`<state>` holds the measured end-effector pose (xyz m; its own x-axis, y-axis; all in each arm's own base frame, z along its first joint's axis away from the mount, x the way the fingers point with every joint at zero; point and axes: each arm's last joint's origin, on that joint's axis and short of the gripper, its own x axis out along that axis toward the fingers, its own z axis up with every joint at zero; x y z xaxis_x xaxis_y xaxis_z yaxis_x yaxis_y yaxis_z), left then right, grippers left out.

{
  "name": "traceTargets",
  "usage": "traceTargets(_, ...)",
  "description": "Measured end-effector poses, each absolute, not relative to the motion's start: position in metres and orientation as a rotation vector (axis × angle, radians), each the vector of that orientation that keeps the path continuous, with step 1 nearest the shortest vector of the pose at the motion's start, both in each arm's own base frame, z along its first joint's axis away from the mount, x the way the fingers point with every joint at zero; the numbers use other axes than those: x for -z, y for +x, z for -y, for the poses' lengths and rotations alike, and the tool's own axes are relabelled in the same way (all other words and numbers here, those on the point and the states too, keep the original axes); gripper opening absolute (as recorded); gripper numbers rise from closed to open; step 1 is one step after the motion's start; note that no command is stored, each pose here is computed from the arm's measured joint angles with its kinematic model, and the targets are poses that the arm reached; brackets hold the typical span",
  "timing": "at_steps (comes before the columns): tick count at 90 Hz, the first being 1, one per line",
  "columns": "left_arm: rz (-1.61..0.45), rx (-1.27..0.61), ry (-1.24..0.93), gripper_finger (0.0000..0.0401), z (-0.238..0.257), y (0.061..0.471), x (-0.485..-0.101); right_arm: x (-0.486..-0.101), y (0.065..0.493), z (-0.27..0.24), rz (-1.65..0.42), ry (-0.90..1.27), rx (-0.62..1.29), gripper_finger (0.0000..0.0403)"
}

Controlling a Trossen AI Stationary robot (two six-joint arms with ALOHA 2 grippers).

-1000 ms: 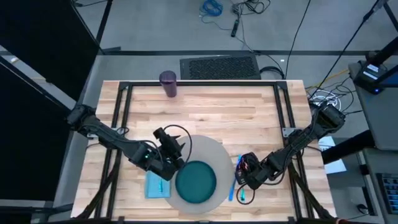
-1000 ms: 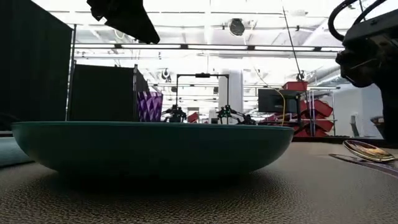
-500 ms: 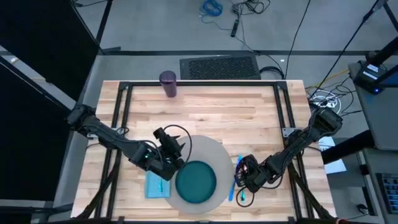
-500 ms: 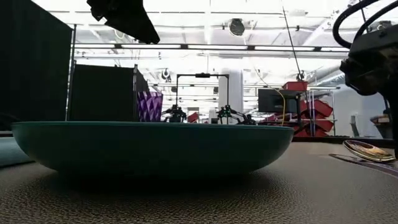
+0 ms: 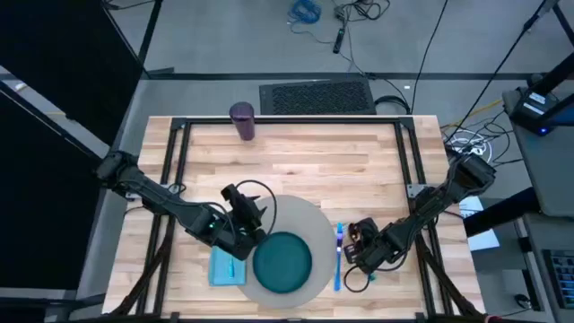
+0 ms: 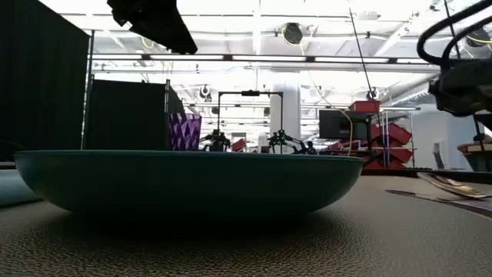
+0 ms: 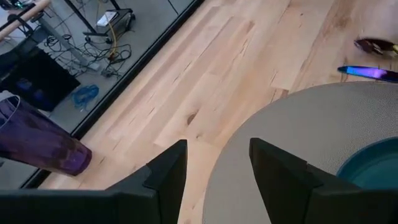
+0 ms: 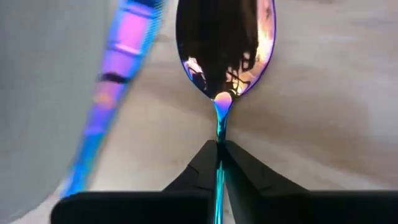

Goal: Set table place
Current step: Adjust the blue spoon

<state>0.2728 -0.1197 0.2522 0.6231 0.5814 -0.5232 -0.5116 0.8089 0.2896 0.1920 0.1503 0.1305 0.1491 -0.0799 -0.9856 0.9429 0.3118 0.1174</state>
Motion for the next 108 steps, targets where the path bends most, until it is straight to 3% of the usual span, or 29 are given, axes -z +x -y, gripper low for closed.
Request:
traceTargets(23,-0.643,-0.627,0.116,0.0162,0.12,0.273,-0.252,-0.134,0.181,-0.143,-1.194,0.966,1.069,0.0004)
traceTargets(72,-0.654,-0.614,0.107,0.0162,0.12,0.273,-0.252,-0.133,0.183,-0.144,-1.154,1.028,1.088,0.0027)
traceTargets(108,-0.653,-0.614,0.107,0.0162,0.12,0.273,-0.252,-0.134,0.184,-0.144,-1.149,1.033,1.068,0.0094)
